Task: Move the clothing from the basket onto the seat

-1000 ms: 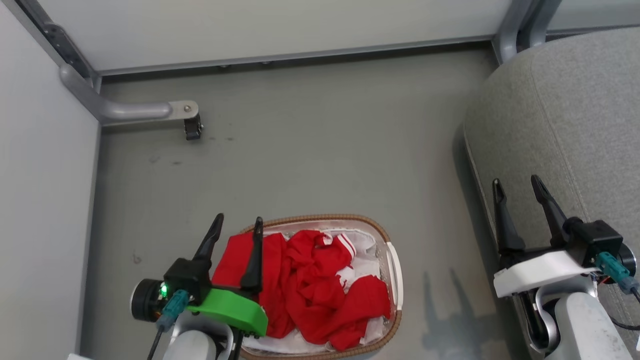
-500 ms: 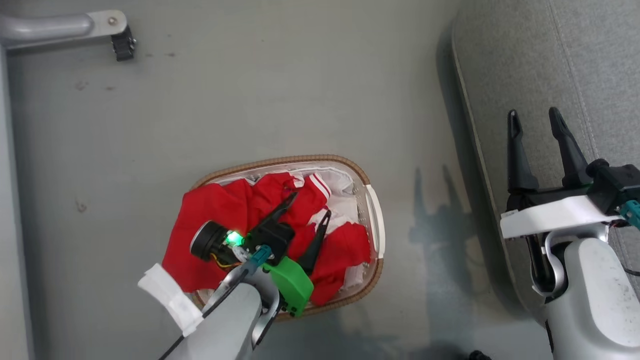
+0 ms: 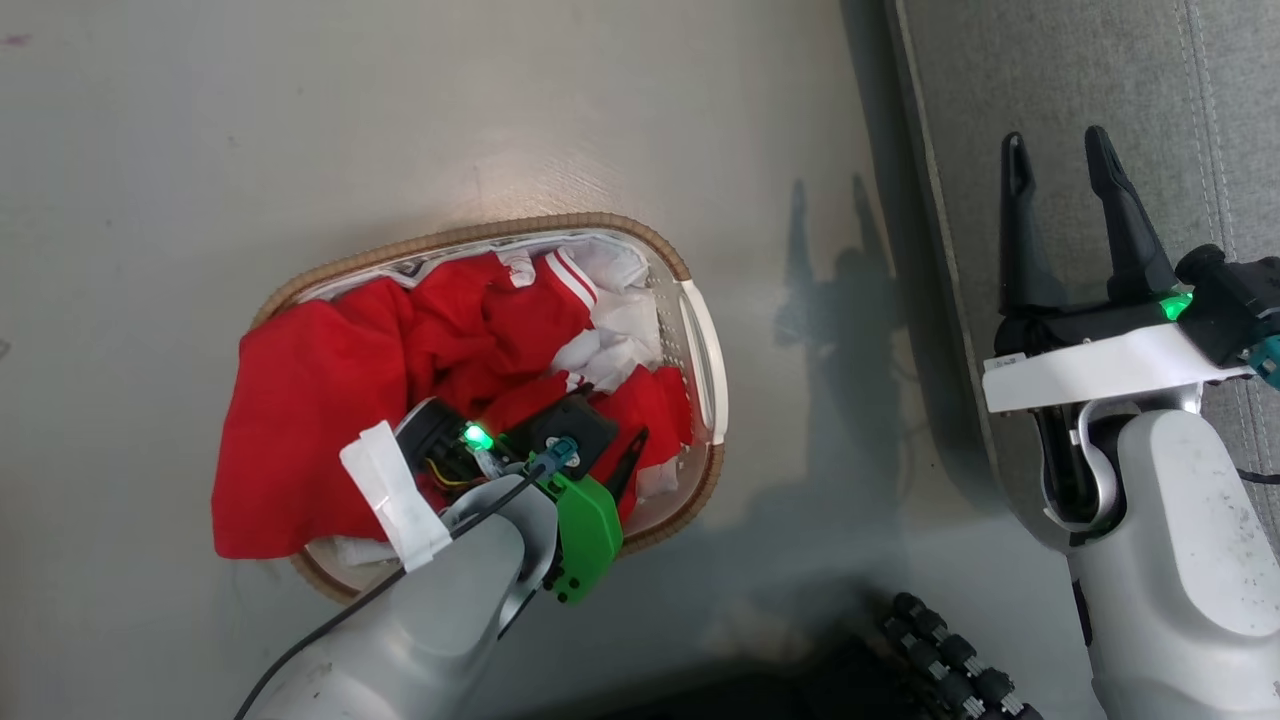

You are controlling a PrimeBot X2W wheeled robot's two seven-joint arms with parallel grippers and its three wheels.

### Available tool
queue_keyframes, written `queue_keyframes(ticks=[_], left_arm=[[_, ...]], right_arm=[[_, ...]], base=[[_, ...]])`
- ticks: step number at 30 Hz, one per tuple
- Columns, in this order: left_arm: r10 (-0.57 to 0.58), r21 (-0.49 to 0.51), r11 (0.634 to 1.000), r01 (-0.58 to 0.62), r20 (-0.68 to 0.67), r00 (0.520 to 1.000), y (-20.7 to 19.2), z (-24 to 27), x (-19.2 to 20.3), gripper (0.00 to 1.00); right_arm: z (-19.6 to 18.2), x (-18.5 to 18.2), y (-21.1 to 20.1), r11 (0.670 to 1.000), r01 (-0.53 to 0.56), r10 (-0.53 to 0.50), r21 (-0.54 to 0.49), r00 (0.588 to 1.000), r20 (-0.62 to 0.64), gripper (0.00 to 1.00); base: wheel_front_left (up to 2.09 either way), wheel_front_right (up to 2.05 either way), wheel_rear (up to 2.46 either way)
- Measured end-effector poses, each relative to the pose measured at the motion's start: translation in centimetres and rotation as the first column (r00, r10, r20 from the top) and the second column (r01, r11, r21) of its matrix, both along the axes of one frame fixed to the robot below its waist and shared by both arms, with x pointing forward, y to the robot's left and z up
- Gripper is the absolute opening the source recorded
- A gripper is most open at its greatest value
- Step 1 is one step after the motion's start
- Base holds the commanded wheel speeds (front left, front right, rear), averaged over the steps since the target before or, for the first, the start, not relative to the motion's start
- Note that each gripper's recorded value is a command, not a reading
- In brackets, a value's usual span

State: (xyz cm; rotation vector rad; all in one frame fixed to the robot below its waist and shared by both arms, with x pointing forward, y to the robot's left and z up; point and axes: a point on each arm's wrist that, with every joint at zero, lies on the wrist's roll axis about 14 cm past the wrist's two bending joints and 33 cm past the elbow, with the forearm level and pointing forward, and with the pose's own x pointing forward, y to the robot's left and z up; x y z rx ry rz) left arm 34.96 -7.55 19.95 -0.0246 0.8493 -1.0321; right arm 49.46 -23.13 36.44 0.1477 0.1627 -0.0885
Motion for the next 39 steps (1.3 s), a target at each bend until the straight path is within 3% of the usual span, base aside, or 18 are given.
queue_keyframes(ticks=[6,12,13,14,15,17,28,39], left_arm=[[-0.051,0.071,0.996,0.058,-0.095,0.994,0.3,-3.9,-1.5,1.00],[-0.094,0.070,0.992,0.105,-0.147,0.985,-0.8,-5.5,-2.7,1.00],[-0.101,0.069,0.991,0.112,-0.156,0.983,-0.9,-5.6,-2.9,0.89],[-0.107,0.070,0.990,0.120,-0.164,0.981,-1.0,-5.8,-3.1,0.69],[-0.113,0.065,0.990,0.126,-0.168,0.979,-1.2,-5.8,-3.3,0.38],[-0.119,0.057,0.990,0.130,-0.176,0.977,-1.6,-5.7,-3.4,0.00],[-0.049,-0.014,0.999,0.048,-0.096,0.994,-2.1,-2.8,-1.0,0.00],[0.093,-0.105,0.991,-0.081,0.117,0.989,-1.9,4.3,5.4,0.00]], right_arm=[[-2.0,-0.4,-0.7,1.000,0.017,-0.017,0.005,0.999,-0.048,1.00],[-3.3,-1.3,-1.5,0.999,0.031,-0.032,-0.008,0.995,-0.092,1.00],[-3.5,-1.5,-1.6,0.999,0.033,-0.034,-0.011,0.995,-0.097,1.00],[-3.5,-1.6,-1.7,0.999,0.034,-0.035,-0.013,0.994,-0.101,1.00],[-3.6,-1.7,-1.8,0.999,0.036,-0.038,-0.015,0.994,-0.104,1.00],[-3.6,-1.8,-2.0,0.999,0.039,-0.041,-0.019,0.994,-0.106,1.00],[-1.4,-1.2,-1.4,1.000,0.023,-0.024,-0.021,0.998,-0.056,1.00],[1.5,-2.3,-0.4,0.999,-0.003,0.002,-0.049,1.000,-0.017,1.00]], base=[[0.00,0.00,0.00],[0.00,0.00,0.00],[0.00,0.00,0.00],[0.00,0.00,0.00],[0.00,0.00,0.00],[0.00,0.00,0.00],[0.00,0.00,0.00],[0.00,0.00,0.00]])
